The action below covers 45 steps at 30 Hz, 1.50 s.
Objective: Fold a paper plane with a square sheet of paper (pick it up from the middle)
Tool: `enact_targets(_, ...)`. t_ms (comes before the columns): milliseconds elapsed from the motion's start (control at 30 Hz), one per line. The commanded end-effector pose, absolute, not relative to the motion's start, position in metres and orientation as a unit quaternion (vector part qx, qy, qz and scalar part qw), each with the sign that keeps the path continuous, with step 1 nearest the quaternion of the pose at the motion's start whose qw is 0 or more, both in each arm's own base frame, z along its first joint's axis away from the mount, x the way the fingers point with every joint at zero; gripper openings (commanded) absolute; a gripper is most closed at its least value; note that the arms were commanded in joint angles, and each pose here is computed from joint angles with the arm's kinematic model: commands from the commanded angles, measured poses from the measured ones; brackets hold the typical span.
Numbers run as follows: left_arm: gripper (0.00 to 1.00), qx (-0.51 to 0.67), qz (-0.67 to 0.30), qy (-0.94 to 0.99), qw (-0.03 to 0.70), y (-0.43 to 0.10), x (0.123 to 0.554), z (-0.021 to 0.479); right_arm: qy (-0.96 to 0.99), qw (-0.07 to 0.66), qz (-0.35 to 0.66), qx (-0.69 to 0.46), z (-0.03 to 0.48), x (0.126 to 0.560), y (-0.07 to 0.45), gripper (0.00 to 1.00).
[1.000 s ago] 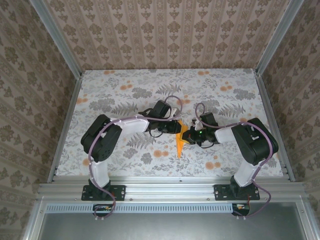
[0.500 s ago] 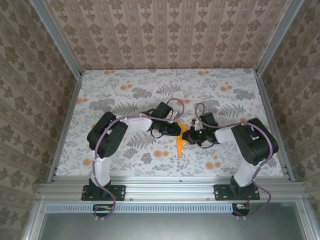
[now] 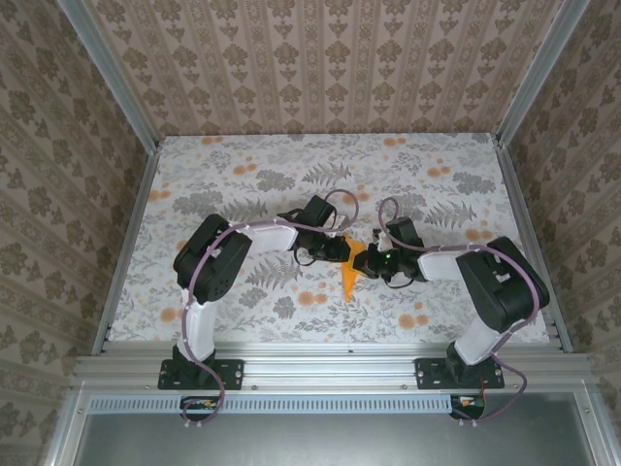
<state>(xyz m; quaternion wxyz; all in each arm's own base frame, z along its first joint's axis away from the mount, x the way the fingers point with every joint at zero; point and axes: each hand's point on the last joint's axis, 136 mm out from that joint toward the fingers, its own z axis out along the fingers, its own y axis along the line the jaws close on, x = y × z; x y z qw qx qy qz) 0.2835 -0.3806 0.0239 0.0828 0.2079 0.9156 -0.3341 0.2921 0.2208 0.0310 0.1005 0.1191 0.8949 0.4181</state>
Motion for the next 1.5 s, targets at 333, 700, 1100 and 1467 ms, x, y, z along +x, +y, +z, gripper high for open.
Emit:
enact_targets(333,0.17,0.208,-0.305,0.928,0.055,-0.366,0.278,-0.004,0.898,0.074,0.423,0.095,0.031,0.264,0.254,0.04)
enact_targets(700,0.17,0.199,-0.312,0.927,0.059,-0.360,0.285,-0.001,0.919,0.028,0.380,0.098,-0.010,0.235,0.239,0.00)
enact_targets(1100,0.17,0.170,-0.342,0.921,0.071,-0.373,0.315,0.011,0.938,-0.008,0.334,0.087,-0.031,0.200,0.222,0.00)
enact_targets(1467,0.17,0.155,-0.337,0.926,0.077,-0.372,0.341,0.005,0.942,-0.021,0.324,0.081,-0.034,0.186,0.219,0.00)
